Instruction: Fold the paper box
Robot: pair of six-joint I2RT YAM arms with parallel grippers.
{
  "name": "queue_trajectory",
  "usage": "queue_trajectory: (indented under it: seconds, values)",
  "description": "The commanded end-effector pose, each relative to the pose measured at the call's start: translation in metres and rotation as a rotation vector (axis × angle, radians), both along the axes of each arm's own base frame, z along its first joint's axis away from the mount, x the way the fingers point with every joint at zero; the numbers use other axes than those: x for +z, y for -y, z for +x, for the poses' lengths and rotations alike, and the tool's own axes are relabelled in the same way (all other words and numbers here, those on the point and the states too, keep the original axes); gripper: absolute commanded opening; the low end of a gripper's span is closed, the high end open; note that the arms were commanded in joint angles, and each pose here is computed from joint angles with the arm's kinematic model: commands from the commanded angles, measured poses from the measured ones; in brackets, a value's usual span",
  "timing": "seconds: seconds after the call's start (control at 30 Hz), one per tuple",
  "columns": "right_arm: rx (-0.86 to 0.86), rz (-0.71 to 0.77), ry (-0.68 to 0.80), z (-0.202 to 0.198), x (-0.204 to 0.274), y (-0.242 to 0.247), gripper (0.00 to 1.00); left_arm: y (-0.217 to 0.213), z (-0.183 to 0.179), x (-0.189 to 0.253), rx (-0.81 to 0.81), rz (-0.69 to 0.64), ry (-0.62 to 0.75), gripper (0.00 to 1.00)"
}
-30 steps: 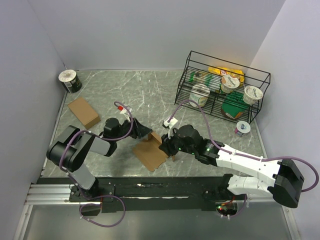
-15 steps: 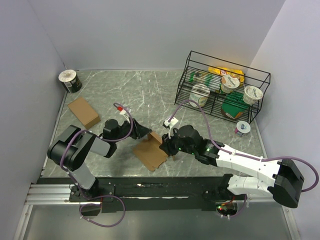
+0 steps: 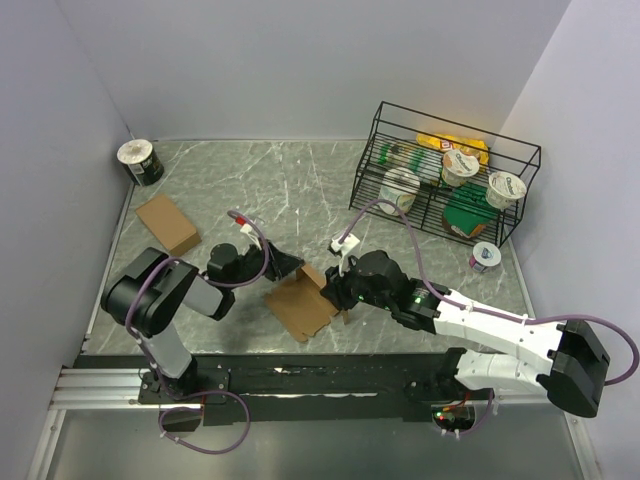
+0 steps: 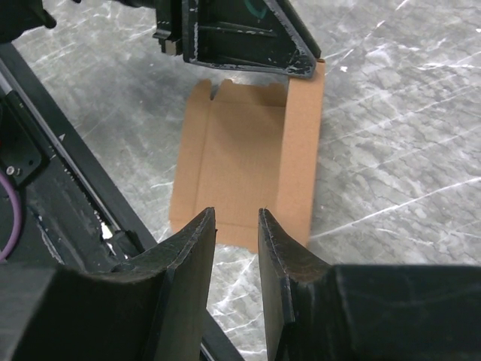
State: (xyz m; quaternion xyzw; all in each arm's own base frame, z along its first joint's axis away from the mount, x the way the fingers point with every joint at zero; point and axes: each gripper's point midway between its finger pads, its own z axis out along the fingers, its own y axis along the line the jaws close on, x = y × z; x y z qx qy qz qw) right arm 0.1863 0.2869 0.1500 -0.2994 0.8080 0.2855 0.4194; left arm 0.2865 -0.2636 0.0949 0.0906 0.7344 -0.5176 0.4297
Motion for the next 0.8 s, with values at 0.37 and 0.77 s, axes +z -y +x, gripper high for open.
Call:
queue_trajectory:
  seconds: [0.37, 0.77]
  values:
    - [-0.068, 0.003, 0.018, 0.009, -0.003, 0.009, 0.36, -0.01, -0.016, -0.047, 0.052, 0.029, -0.136, 0.18]
    - [-0.072, 0.012, -0.009, 0.008, -0.007, 0.006, 0.36, -0.01, -0.024, -0.057, 0.068, 0.004, -0.185, 0.11]
